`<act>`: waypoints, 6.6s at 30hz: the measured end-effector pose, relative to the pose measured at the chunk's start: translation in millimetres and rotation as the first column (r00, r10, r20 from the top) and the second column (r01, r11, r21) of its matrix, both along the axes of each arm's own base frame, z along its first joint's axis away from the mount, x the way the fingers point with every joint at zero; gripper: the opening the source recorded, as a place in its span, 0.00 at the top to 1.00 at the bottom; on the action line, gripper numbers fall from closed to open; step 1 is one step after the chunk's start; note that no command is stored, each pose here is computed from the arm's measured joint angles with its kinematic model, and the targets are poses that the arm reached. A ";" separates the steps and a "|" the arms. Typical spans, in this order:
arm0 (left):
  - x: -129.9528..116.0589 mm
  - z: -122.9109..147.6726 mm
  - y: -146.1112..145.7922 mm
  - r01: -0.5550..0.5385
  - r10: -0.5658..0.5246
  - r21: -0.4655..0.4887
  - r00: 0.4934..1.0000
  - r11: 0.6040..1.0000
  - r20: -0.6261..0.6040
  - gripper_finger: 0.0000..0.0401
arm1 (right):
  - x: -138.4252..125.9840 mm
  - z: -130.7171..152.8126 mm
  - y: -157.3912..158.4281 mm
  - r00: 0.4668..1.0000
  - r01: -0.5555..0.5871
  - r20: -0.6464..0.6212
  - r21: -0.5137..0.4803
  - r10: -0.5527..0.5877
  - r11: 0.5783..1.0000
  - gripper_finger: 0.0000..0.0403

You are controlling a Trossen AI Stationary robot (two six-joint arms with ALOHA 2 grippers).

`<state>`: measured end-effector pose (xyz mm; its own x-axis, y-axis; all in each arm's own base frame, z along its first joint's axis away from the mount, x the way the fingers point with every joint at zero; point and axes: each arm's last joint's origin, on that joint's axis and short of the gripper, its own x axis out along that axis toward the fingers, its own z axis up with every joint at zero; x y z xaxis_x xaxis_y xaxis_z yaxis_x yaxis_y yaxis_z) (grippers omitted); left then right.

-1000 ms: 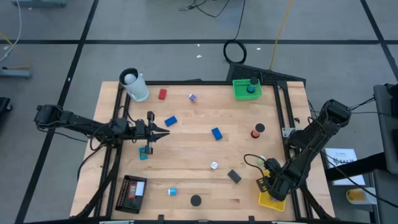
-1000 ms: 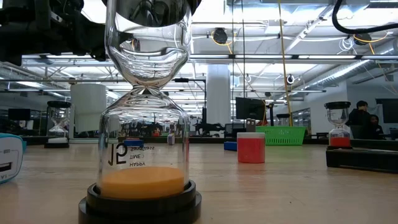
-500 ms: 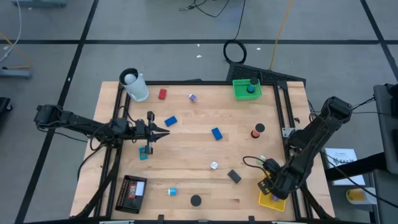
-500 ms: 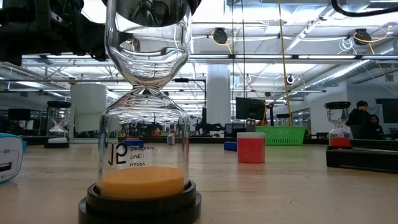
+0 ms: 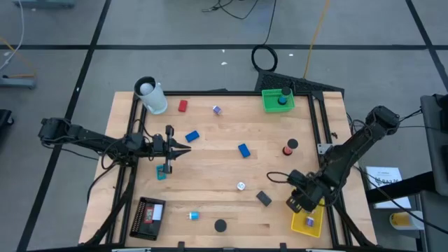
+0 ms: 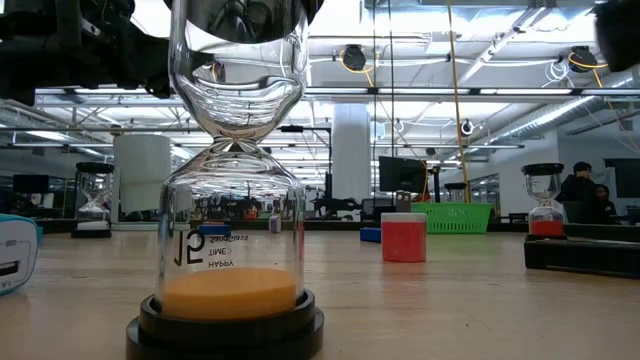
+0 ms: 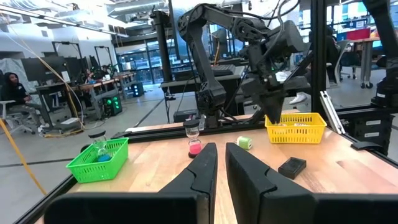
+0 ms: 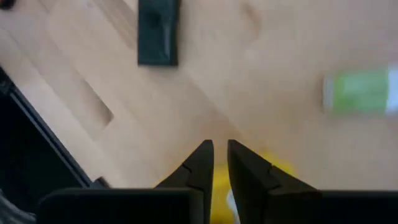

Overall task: Pick & Place Office items
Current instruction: Put the light blue digital clock into the black bin

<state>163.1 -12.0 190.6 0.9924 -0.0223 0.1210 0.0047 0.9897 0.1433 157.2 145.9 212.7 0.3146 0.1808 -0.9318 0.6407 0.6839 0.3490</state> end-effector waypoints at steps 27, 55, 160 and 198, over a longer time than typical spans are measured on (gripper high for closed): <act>0.0 -0.1 0.0 0.000 0.000 0.000 1.000 1.000 0.000 0.90 | 98.6 5.4 -65.0 0.414 -0.166 0.521 -0.763 0.746 0.625 1.00; 0.0 0.2 0.0 0.010 -0.010 -0.080 1.000 0.997 0.001 0.90 | 107.8 6.8 -144.6 0.199 -0.020 0.525 -0.842 0.828 0.539 1.00; -33.8 -53.5 -72.8 -0.907 0.023 -0.053 0.069 0.418 -0.997 0.46 | 1.5 0.6 -140.0 0.151 0.263 0.659 -0.745 0.737 0.613 1.00; -57.5 39.0 -183.9 -0.825 -0.274 -0.312 0.200 0.472 -0.941 0.87 | 1.6 0.6 -140.0 0.152 0.262 0.659 -0.745 0.736 0.613 1.00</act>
